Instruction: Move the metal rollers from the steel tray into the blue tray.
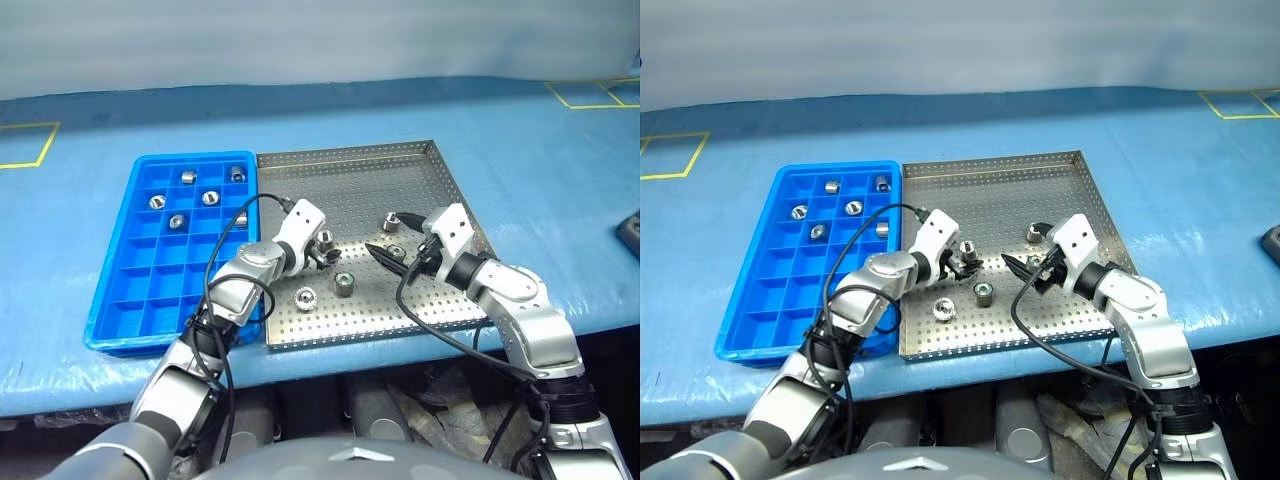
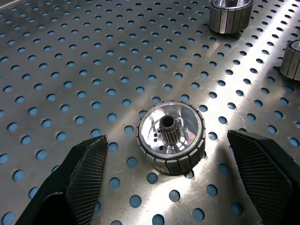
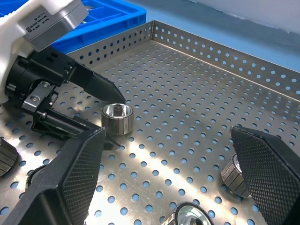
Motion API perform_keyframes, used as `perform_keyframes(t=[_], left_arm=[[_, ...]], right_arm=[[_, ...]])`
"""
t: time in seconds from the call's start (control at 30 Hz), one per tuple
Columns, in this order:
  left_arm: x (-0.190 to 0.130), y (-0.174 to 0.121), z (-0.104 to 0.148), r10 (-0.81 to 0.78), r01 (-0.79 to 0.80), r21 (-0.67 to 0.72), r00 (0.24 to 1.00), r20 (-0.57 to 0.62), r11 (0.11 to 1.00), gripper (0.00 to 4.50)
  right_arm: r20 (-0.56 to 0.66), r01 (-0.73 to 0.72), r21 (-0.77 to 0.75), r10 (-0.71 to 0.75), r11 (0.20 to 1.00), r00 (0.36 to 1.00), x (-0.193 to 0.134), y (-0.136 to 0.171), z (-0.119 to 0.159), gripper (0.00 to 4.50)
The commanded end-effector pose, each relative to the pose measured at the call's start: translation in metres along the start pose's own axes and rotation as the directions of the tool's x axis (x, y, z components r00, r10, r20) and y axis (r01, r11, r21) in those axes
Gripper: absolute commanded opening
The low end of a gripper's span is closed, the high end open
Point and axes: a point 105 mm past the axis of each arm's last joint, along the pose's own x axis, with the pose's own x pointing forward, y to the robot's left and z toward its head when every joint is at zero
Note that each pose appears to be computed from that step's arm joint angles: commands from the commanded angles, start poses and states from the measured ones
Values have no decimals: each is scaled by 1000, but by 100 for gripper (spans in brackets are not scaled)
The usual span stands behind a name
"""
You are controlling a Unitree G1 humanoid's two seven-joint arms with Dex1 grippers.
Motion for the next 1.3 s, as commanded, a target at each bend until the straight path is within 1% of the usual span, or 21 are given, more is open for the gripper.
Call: perform_keyframes(t=[0.03,0.07,0.6,0.7,0.77,0.8,1.13,1.27,1.3], left_arm=[[-1,4,14,17,-18,17,999,49,1000,323],[-1,4,14,17,-18,22,999,49,1000,293],[-1,4,15,26,-27,14,997,67,1000,293],[-1,2,15,12,-12,7,998,68,1000,238],[-1,2,15,13,-13,10,998,69,1000,175],[-1,2,15,15,-15,11,998,69,1000,170],[-5,4,24,29,-32,22,993,113,999,170],[-23,8,54,65,-68,2,965,252,998,170],[-26,9,57,73,-75,-4,960,269,997,170]], right_arm=[[41,-5,-32,6,999,999,-1,2,12,450],[41,-5,-32,6,999,999,-1,2,11,450],[41,-5,-35,7,999,999,-1,1,11,450],[42,-2,-36,3,999,999,0,0,11,450],[43,0,-37,1,999,999,-1,0,11,450],[43,1,-37,1,999,999,-1,0,11,450],[45,1,-37,1,999,999,1,0,11,450],[49,-7,-38,9,999,999,2,2,11,450],[50,-8,-38,10,999,999,2,2,11,450]])
